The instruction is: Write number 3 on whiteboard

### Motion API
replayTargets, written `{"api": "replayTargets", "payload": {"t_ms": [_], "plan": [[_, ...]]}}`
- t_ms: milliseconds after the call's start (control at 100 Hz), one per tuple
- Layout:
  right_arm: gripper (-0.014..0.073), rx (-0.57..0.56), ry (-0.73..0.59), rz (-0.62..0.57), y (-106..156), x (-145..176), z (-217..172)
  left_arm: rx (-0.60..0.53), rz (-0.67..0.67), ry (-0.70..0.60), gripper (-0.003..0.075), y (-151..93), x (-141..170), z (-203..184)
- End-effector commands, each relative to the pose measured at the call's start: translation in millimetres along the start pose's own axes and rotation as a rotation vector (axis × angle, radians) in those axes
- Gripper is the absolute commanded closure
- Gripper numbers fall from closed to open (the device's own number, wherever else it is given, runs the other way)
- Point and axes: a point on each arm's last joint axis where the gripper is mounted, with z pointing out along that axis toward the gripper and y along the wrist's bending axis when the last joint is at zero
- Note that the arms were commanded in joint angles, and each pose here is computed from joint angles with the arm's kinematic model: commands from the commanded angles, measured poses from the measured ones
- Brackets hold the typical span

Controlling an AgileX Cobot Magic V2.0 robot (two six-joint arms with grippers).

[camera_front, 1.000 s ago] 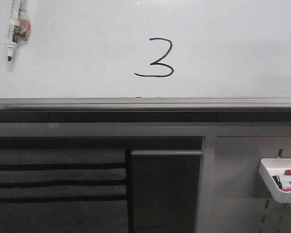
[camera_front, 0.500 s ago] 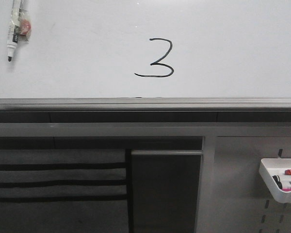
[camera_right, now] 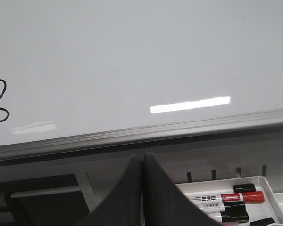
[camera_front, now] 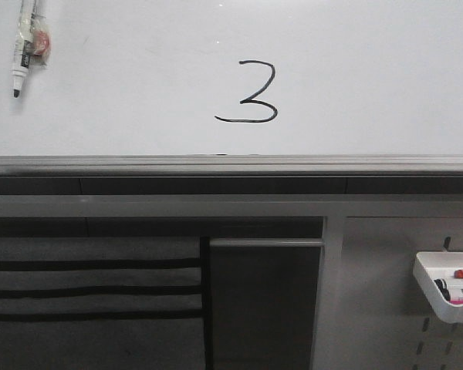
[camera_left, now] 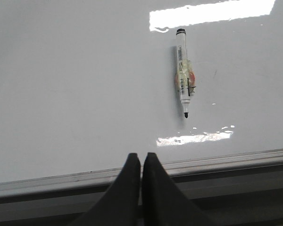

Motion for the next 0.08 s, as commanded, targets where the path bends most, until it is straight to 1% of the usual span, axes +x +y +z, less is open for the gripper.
{"api": "replayTargets", "payload": {"t_ms": [0, 70], "plan": [[0.0669, 0.000, -0.080, 0.001, -0.5, -1.6, -0.9, -0.018, -0.019, -0.100, 0.0738, 1.5, -7.6, -3.0], [0.0669, 0.000, -0.080, 0.001, -0.5, -1.6, -0.9, -0.018, -0.019, -0.100, 0.0738, 1.5, -7.6, -3.0]]}}
